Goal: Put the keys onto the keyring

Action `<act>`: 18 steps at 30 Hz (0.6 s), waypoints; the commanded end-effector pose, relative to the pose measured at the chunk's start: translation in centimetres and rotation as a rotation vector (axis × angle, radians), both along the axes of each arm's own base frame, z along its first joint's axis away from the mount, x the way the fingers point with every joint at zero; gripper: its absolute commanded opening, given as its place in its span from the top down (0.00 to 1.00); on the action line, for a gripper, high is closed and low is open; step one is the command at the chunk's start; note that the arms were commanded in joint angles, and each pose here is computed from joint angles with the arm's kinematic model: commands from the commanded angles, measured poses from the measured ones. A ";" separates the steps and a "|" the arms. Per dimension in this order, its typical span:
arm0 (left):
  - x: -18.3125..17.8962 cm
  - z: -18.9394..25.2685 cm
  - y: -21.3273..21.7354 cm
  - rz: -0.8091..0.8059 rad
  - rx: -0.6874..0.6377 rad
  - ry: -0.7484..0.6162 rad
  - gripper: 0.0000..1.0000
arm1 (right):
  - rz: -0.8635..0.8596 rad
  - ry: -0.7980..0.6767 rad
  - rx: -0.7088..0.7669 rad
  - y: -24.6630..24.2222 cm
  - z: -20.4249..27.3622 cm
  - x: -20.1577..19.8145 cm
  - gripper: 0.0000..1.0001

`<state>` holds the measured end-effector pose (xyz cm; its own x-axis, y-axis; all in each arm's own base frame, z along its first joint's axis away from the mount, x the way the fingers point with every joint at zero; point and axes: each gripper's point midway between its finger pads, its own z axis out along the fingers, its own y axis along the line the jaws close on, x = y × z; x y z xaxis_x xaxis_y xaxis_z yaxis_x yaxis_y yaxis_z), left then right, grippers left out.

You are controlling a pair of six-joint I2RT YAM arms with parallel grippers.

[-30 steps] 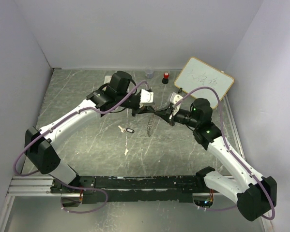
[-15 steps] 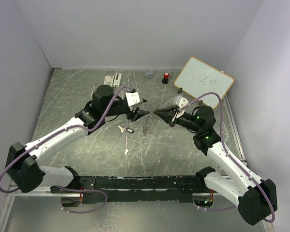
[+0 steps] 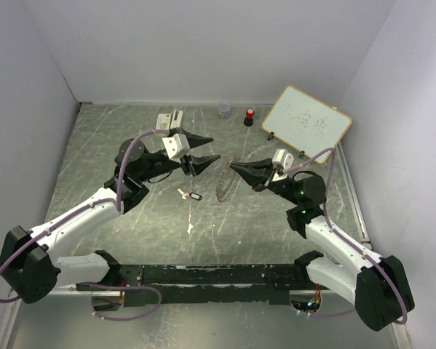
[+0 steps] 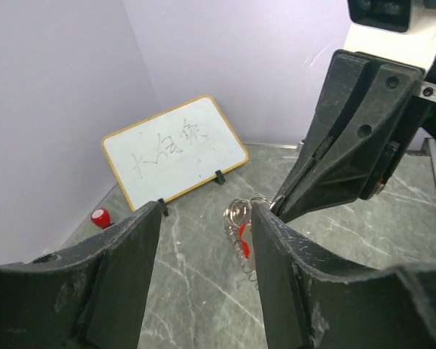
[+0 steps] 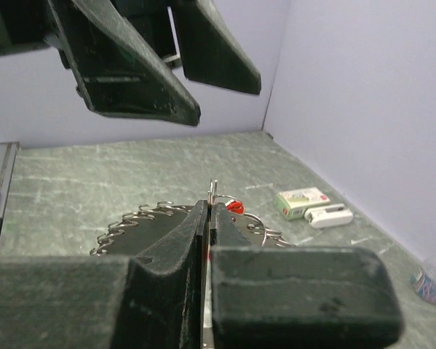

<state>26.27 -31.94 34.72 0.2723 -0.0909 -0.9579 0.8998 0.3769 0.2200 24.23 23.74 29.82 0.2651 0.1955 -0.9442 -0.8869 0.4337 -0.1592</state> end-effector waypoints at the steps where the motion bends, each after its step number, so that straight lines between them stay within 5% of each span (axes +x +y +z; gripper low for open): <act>1: -1.2 1.8 -0.7 -0.108 -0.029 -0.036 0.39 | 0.007 -0.133 0.128 -0.6 4.4 -0.9 1.00; 18: -4.5 0.8 -2.6 -0.400 -0.023 -0.065 0.44 | 0.078 -0.097 0.249 -0.8 5.9 -0.6 1.00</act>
